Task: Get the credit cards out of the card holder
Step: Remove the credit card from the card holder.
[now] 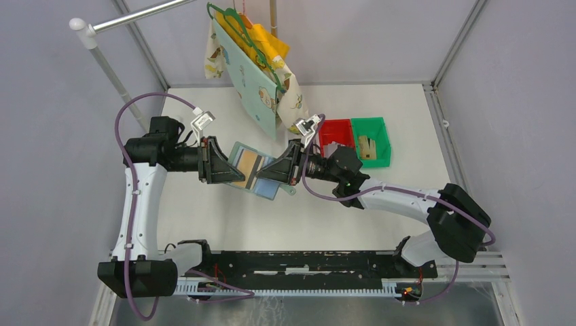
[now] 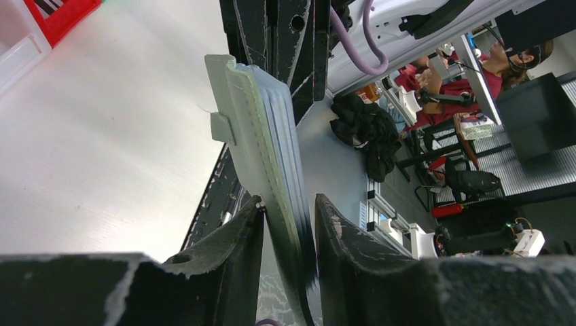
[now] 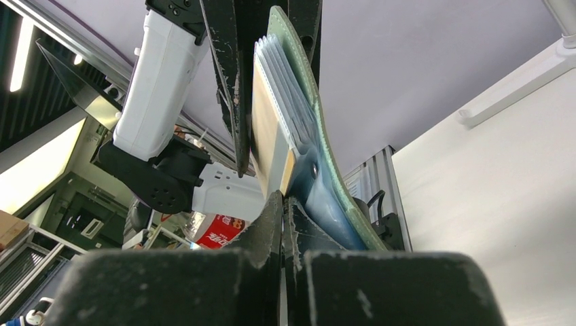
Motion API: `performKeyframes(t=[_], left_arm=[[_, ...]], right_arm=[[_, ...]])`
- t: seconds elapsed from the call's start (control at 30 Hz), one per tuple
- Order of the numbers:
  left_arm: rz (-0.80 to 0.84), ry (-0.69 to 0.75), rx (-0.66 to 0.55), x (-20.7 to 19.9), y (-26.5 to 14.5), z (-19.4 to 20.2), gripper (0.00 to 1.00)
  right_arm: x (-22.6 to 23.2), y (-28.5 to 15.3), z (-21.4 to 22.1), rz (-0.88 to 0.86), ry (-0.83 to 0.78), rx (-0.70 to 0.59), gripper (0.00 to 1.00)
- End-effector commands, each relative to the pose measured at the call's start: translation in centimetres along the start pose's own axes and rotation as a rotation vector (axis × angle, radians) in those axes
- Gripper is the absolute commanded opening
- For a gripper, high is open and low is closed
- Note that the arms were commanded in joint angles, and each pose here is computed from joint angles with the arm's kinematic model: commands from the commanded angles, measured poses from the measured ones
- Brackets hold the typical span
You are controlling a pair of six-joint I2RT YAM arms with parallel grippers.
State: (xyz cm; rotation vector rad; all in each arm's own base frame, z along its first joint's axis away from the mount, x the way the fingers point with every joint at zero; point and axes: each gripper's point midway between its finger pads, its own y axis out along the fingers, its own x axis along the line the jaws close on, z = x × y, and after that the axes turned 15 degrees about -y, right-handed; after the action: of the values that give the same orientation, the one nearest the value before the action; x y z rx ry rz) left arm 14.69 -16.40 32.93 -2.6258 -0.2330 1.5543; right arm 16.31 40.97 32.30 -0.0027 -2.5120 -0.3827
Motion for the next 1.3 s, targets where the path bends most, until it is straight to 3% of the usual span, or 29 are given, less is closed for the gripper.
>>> performKeyframes(t=[0.0, 0.67, 0.93, 0.97, 1.03, 1.13, 1.2, 1.27], left_arm=[[0.135, 0.075, -0.024, -3.5, 0.1, -0.2, 0.40], [0.193, 0.044, -0.034, -4.1, 0.1, -0.2, 0.32], [0.197, 0.039, -0.034, -4.2, 0.1, -0.2, 0.23], [0.196, 0.040, -0.034, -4.2, 0.1, -0.2, 0.21], [0.195, 0.037, -0.033, -4.2, 0.1, -0.2, 0.14], [0.189, 0.029, -0.032, -3.9, 0.1, -0.3, 0.07], [0.189, 0.024, -0.031, -3.8, 0.1, -0.4, 0.06], [0.187, 0.033, -0.032, -3.8, 0.1, -0.3, 0.06]], right_arm=[[1.6, 0.0, -1.1, -0.043, -0.039, -0.038, 0.00], [2.1, -2.3, 0.4, -0.053, -0.050, -0.042, 0.00], [2.6, -2.0, -0.3, -0.069, -0.060, -0.057, 0.00], [2.6, -2.0, -0.4, -0.069, -0.059, -0.061, 0.04], [2.9, -1.9, -0.7, -0.081, -0.052, -0.074, 0.26], [3.7, -1.8, -1.5, -0.117, -0.032, -0.110, 0.43], [4.0, -1.7, -2.0, -0.137, -0.017, -0.136, 0.48], [4.0, -1.4, -2.3, -0.143, -0.012, -0.143, 0.48]])
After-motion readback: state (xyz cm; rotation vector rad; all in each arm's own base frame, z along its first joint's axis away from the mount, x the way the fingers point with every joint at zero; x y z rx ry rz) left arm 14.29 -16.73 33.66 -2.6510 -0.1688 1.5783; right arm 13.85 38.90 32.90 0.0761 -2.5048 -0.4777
